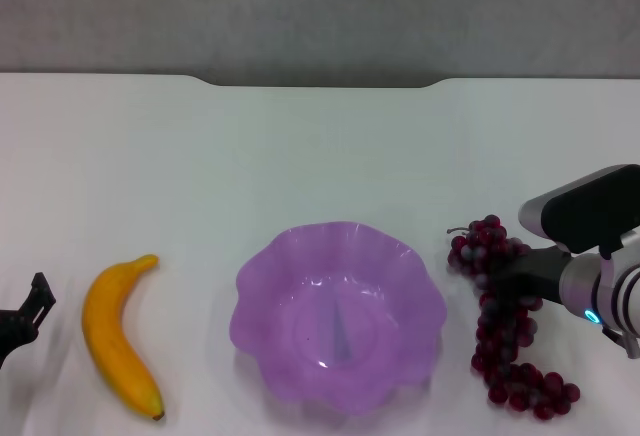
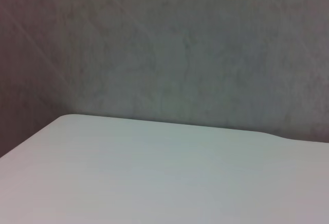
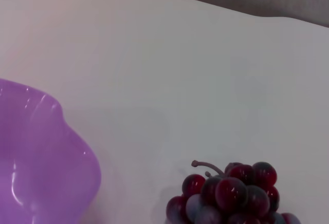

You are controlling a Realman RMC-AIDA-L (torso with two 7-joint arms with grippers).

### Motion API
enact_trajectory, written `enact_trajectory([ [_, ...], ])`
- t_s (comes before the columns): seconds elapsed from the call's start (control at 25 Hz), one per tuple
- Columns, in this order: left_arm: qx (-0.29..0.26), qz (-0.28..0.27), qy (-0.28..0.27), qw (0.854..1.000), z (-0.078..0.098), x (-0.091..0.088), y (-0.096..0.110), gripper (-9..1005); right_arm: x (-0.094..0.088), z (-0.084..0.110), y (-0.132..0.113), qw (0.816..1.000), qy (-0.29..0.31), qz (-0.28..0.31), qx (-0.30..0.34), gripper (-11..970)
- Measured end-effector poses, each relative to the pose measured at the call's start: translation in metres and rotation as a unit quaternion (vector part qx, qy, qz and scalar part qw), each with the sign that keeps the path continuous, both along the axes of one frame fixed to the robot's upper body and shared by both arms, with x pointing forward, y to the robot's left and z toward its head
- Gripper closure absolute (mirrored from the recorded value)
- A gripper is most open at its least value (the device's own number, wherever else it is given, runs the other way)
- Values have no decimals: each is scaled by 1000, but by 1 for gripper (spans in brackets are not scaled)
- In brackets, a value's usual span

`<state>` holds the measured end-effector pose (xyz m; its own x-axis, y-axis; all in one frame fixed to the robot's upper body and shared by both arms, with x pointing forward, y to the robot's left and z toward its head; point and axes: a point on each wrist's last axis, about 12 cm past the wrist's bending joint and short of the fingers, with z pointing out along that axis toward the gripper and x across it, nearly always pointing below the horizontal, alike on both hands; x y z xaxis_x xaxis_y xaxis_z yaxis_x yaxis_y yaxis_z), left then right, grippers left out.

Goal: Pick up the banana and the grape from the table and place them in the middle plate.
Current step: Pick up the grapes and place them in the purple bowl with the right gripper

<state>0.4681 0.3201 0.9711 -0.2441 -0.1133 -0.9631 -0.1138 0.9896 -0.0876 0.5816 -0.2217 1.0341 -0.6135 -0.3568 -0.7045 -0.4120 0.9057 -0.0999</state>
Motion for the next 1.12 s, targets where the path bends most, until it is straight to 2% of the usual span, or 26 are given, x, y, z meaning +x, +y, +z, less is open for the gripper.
enact_trajectory([
  [0.48, 0, 3, 2, 1000, -1, -3, 1, 129, -3, 4, 0, 999, -43, 3, 12, 841],
  [0.84, 1, 3, 3, 1000, -1, -3, 2, 131, -14, 17, 11, 991, -130, 35, 23, 866],
  [1.12, 1, 3, 4, 1000, -2, -3, 2, 132, -30, 37, 31, 972, -219, 86, 23, 892],
])
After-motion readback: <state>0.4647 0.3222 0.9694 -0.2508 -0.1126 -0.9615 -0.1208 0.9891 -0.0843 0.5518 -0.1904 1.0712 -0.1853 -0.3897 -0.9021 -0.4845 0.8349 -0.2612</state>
